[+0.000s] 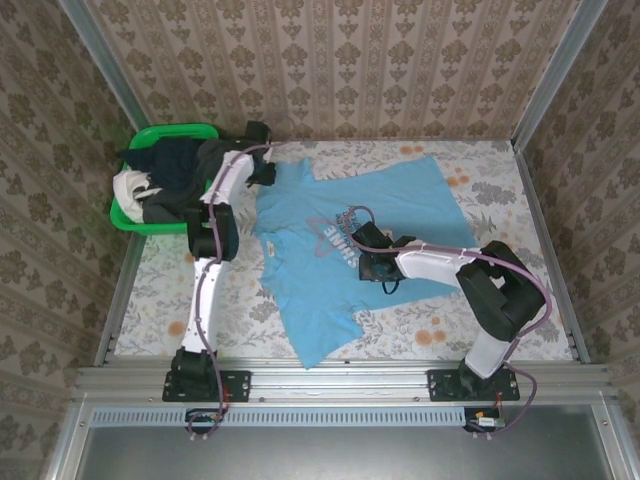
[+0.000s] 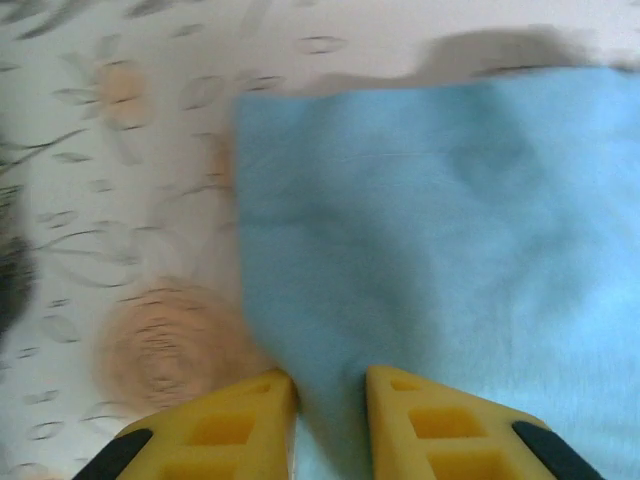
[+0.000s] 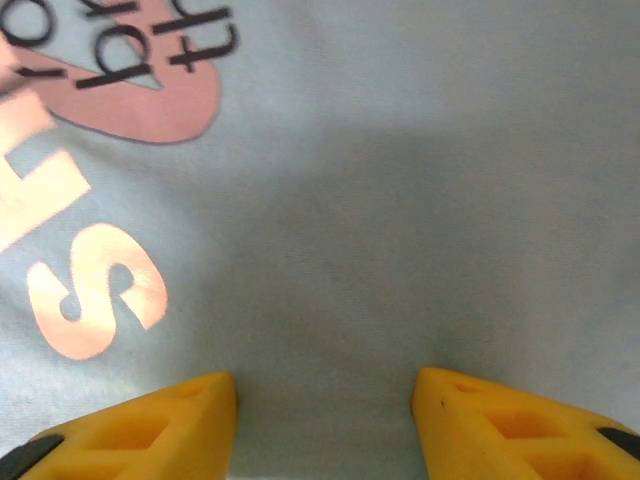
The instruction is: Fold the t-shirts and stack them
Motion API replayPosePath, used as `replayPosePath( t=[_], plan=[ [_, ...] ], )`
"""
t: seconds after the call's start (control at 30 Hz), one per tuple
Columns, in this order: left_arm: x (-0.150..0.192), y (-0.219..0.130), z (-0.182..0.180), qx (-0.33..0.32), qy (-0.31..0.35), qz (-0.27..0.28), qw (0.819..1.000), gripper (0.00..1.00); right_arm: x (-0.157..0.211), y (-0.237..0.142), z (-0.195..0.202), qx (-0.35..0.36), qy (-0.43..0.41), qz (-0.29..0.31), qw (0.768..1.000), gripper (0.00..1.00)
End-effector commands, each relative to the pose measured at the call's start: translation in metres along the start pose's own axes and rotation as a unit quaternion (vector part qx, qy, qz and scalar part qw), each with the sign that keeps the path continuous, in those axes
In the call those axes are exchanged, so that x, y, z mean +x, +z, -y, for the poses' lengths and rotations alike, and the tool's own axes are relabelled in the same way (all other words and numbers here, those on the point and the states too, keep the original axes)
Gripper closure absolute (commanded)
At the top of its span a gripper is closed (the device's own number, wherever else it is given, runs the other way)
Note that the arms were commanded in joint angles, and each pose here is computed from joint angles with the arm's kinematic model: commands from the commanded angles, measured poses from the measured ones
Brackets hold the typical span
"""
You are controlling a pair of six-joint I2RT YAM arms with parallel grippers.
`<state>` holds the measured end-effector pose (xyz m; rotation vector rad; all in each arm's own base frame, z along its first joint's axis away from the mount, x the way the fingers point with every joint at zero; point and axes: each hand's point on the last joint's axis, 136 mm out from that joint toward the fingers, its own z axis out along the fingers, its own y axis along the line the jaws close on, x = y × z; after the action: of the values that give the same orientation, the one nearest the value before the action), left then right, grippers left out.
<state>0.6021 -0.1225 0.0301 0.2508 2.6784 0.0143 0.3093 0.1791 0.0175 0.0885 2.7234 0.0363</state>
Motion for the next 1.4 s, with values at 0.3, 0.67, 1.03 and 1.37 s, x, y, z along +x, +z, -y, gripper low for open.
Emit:
replayPosePath(
  t=[0.3,0.67,1.03,1.37],
  plan=[
    [-0.027,-0.049,0.011,0.036,-0.028,0.039,0.998,0.58,0.003,-0.025,0.009,0.005,0.007,-0.016,1.000,0.45],
    [0.023,-0.128,0.051,0.060,-0.005,0.048,0.997,0.44,-0.074,-0.045,0.051,0.034,0.028,0.048,0.998,0.40],
    [0.176,-0.107,0.091,0.138,-0.062,-0.025,0.988,0.43,-0.228,0.028,0.097,0.035,0.086,0.039,0.995,0.46],
    [0.200,-0.071,0.054,0.112,-0.097,-0.077,0.986,0.45,-0.263,0.109,0.148,0.016,0.209,-0.030,0.977,0.50]
  ],
)
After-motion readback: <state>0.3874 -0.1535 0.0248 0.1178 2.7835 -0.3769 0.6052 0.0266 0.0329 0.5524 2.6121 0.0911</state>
